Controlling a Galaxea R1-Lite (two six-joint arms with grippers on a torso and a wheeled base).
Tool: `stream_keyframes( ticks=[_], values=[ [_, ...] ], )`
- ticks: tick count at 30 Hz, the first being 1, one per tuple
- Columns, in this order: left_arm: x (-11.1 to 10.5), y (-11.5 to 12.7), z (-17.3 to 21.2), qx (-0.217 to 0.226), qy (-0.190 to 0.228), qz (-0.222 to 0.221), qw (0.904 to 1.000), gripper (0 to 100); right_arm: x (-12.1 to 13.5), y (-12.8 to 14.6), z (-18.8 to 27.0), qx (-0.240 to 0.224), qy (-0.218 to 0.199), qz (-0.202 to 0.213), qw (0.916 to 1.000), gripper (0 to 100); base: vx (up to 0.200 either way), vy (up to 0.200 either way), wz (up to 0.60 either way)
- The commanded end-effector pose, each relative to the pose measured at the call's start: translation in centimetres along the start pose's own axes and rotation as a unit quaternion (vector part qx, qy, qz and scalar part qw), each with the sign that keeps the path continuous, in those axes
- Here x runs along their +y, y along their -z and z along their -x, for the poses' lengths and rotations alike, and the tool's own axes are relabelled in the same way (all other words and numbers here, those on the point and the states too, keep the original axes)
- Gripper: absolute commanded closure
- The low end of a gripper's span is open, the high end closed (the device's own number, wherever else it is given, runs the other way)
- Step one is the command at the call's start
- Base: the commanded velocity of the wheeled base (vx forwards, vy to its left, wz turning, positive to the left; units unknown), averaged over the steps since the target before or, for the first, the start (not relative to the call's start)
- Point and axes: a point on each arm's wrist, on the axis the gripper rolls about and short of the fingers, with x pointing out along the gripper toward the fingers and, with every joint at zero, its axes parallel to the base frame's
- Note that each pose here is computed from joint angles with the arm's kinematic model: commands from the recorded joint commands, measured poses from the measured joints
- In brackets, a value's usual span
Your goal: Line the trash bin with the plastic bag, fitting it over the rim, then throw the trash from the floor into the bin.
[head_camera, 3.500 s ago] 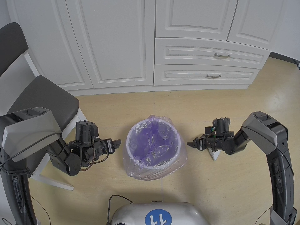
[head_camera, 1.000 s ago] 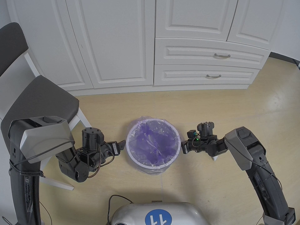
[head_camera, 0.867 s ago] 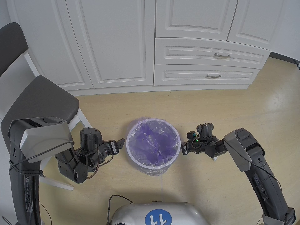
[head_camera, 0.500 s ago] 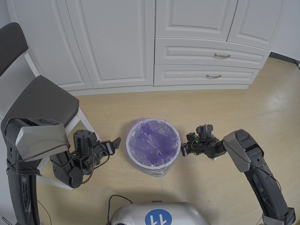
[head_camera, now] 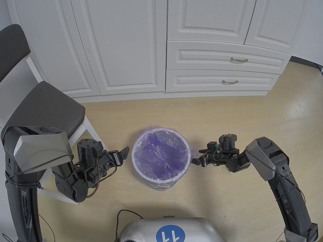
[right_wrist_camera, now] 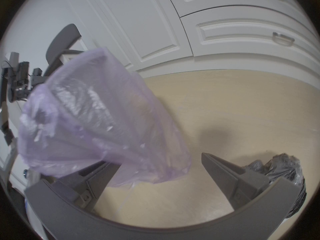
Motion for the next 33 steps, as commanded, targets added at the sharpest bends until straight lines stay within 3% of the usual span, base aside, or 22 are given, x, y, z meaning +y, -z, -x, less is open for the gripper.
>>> stream_keyframes(
  ticks=[1, 8, 12, 19, 28, 33],
  values=[
    [-0.2, -0.1, 0.4, 0.001, 0.003, -0.002, 1.0000, 0, -2.1, -2.2, 3.5, -0.021, -0.014, -0.008, 0.9996, 0, 0.000, 0.000, 0.00],
    [-0.3, -0.5, 0.7, -0.005, 0.004, -0.002, 1.0000, 0, -3.7, -2.9, 5.6, -0.038, -0.046, -0.015, 0.9981, 0, 0.000, 0.000, 0.00],
    [-0.4, -0.6, 0.6, -0.006, 0.008, -0.002, 0.9999, 0, -4.1, -2.9, 4.0, -0.052, -0.034, -0.026, 0.9977, 0, 0.000, 0.000, 0.00],
    [-0.4, -0.6, 0.6, -0.007, 0.009, -0.002, 0.9999, 0, -3.1, -2.2, 0.4, -0.056, 0.034, -0.039, 0.9971, 0, 0.000, 0.000, 0.00],
    [-0.7, -0.3, 0.5, -0.003, 0.015, -0.001, 0.9999, 0, 0.0, -1.6, -1.8, -0.025, 0.011, -0.040, 0.9988, 0, 0.000, 0.000, 0.00],
    [-0.9, -0.5, 0.6, -0.022, 0.024, 0.003, 0.9995, 0, 1.0, -1.2, -2.4, -0.013, 0.004, -0.038, 0.9992, 0, 0.000, 0.000, 0.00]
  ],
)
